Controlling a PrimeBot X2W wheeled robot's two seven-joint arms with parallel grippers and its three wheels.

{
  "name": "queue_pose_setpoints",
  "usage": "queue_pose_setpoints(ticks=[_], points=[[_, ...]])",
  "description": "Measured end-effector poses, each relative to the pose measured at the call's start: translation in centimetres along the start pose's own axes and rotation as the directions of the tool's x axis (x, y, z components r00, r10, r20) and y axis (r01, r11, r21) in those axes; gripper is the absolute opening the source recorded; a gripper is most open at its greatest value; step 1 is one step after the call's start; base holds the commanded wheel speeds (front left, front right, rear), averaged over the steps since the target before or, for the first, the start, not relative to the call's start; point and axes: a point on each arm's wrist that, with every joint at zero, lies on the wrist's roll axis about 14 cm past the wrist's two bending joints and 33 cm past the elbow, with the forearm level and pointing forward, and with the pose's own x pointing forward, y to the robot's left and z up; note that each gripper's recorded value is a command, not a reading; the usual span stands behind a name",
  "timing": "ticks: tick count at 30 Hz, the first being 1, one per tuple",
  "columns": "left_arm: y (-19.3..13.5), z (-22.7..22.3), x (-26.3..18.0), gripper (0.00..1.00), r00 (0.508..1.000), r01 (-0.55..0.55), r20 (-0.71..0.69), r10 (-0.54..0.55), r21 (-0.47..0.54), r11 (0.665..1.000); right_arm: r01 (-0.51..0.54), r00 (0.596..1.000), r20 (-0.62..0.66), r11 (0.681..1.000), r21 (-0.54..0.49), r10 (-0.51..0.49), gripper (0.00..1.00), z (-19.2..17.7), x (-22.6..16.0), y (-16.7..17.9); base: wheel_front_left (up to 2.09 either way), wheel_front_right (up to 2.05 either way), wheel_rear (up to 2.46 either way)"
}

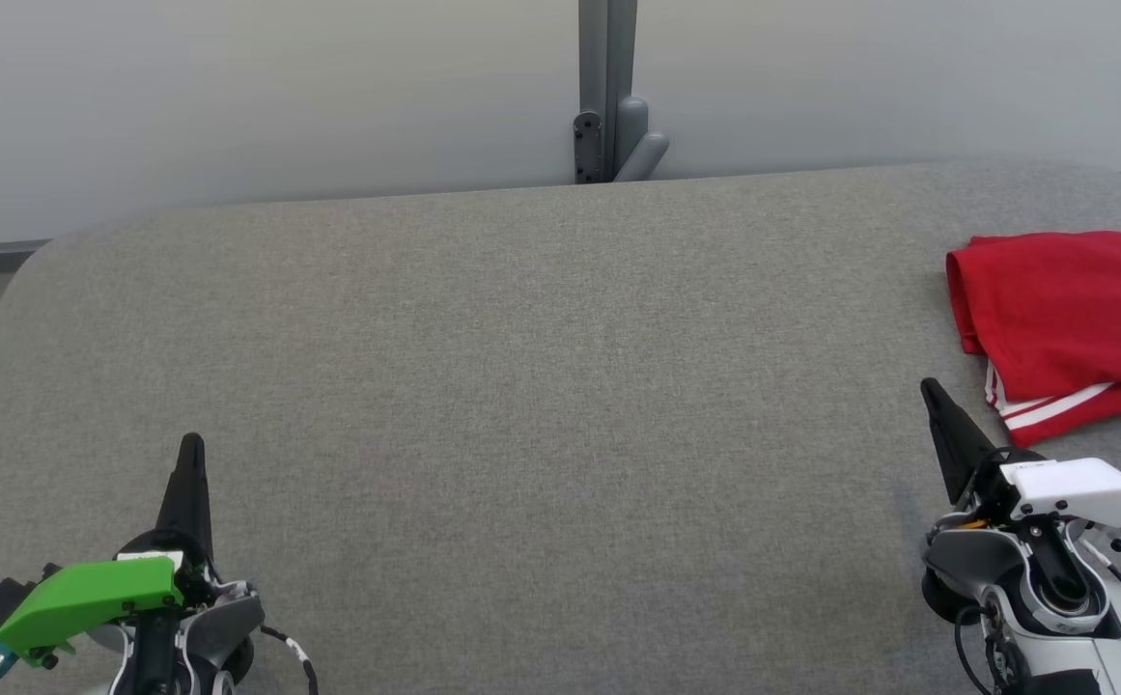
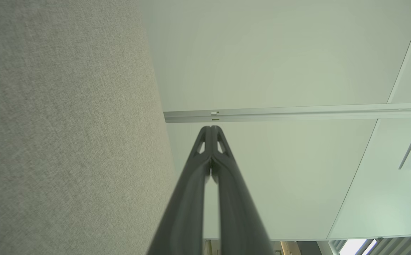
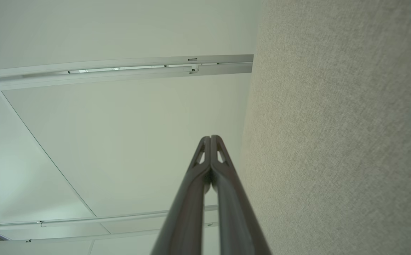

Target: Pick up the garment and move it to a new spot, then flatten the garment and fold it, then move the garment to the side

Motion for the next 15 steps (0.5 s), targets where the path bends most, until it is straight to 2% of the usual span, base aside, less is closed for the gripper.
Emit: queue_pose_setpoints(ticks=[15], points=[[-0.02,0.0,0.0,0.0,1.0,0.001,-0.001,-0.001,-0.001,1.0,-0.001,1.0,0.001,1.0,0.003,0.001,0.0,0.0,0.0,0.01,0.0,0.0,0.0]])
